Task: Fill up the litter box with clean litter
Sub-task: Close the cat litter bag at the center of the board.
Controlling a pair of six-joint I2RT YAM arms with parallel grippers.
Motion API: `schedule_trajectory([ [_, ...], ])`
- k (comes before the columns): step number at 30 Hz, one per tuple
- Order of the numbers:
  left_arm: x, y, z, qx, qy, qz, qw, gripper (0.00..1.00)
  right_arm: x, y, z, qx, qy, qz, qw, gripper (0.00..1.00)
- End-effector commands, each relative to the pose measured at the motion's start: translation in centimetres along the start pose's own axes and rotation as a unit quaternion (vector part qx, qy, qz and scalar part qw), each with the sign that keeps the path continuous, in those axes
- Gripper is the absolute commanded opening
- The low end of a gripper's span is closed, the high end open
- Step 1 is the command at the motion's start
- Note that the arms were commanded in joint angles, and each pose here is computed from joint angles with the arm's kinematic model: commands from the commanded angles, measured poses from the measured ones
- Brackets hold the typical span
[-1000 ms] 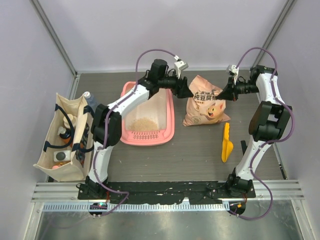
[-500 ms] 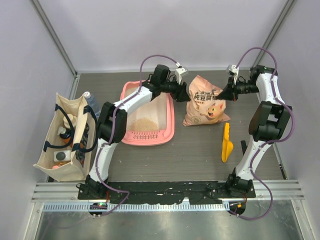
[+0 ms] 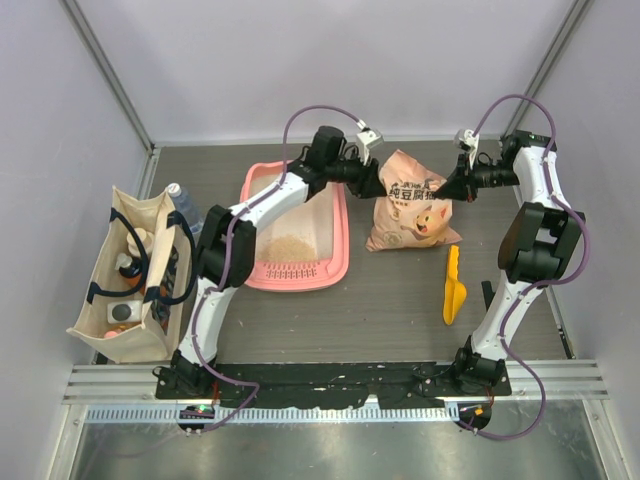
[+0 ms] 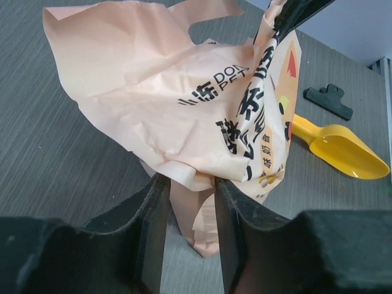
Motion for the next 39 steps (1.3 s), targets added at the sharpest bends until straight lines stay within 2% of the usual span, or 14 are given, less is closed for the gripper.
schedule_trajectory([
  [1, 0.0, 3.9, -1.0, -0.029, -0.003, -0.054, 0.998, 0.35, 1.8, 5.0, 3.0, -0.043, 0.006, -0.041, 0.998, 0.02],
  [4, -0.1, 4.1, -0.3, -0.02, 0.015, -0.06, 0.998, 0.16, 1.8, 5.1, 3.0, -0.042, 0.006, -0.044, 0.998, 0.02],
  [5, 0.0, 4.0, 0.6, -0.01, 0.037, -0.061, 0.997, 0.04, 1.8, 5.1, 3.0, -0.049, 0.007, -0.046, 0.998, 0.02],
  [6, 0.2, 4.0, 1.1, 0.001, 0.045, -0.062, 0.997, 0.0, 1.8, 5.1, 2.7, -0.052, 0.005, -0.049, 0.997, 0.02],
  [11, 3.3, 3.7, 1.8, 0.101, 0.003, -0.048, 0.994, 0.0, 3.7, 4.8, 1.2, -0.092, -0.024, -0.073, 0.993, 0.01],
  [17, 6.4, 2.6, -0.5, 0.2, -0.072, -0.032, 0.977, 0.0, 4.5, 4.5, 0.9, -0.125, -0.034, -0.087, 0.988, 0.01],
  [23, 6.1, 1.1, -2.0, 0.222, -0.105, -0.019, 0.969, 0.0, 3.9, 4.2, 1.9, -0.142, -0.024, -0.086, 0.986, 0.01],
  [25, 6.5, 2.4, -2.3, 0.174, -0.095, -0.04, 0.979, 0.19, 3.7, 4.1, 2.1, -0.142, -0.021, -0.083, 0.986, 0.01],
  [26, 6.2, 3.1, -2.0, 0.157, -0.072, -0.054, 0.983, 0.42, 3.7, 4.1, 2.2, -0.142, -0.02, -0.082, 0.986, 0.02],
  [27, 6.0, 3.7, -1.8, 0.143, -0.058, -0.063, 0.986, 0.5, 3.6, 4.1, 2.1, -0.143, -0.02, -0.083, 0.986, 0.01],
  [28, 5.9, 5.0, -2.0, 0.107, -0.048, -0.071, 0.991, 0.66, 3.6, 4.1, 2.1, -0.142, -0.019, -0.083, 0.986, 0.01],
  [33, 2.5, 7.9, -1.8, 0.016, -0.014, -0.099, 0.995, 0.68, 3.2, 4.4, 2.3, -0.139, -0.014, -0.084, 0.987, 0.01],
  [35, 1.2, 6.1, -1.2, -0.004, -0.001, -0.066, 0.998, 0.64, 3.2, 4.6, 2.3, -0.137, -0.014, -0.086, 0.987, 0.01],
  [39, 0.0, 5.5, -0.6, -0.047, 0.02, -0.058, 0.997, 0.61, 3.2, 4.6, 2.3, -0.136, -0.015, -0.084, 0.987, 0.01],
])
Point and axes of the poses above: each gripper's point midway between its finger pads, its own x axis back along the fingers, its own z axis along the line the jaws close on, y = z × x, the point moved 2 cm from there along x, back along the fingers, and after that the axes turned 14 degrees about x, right-handed, at the moved point
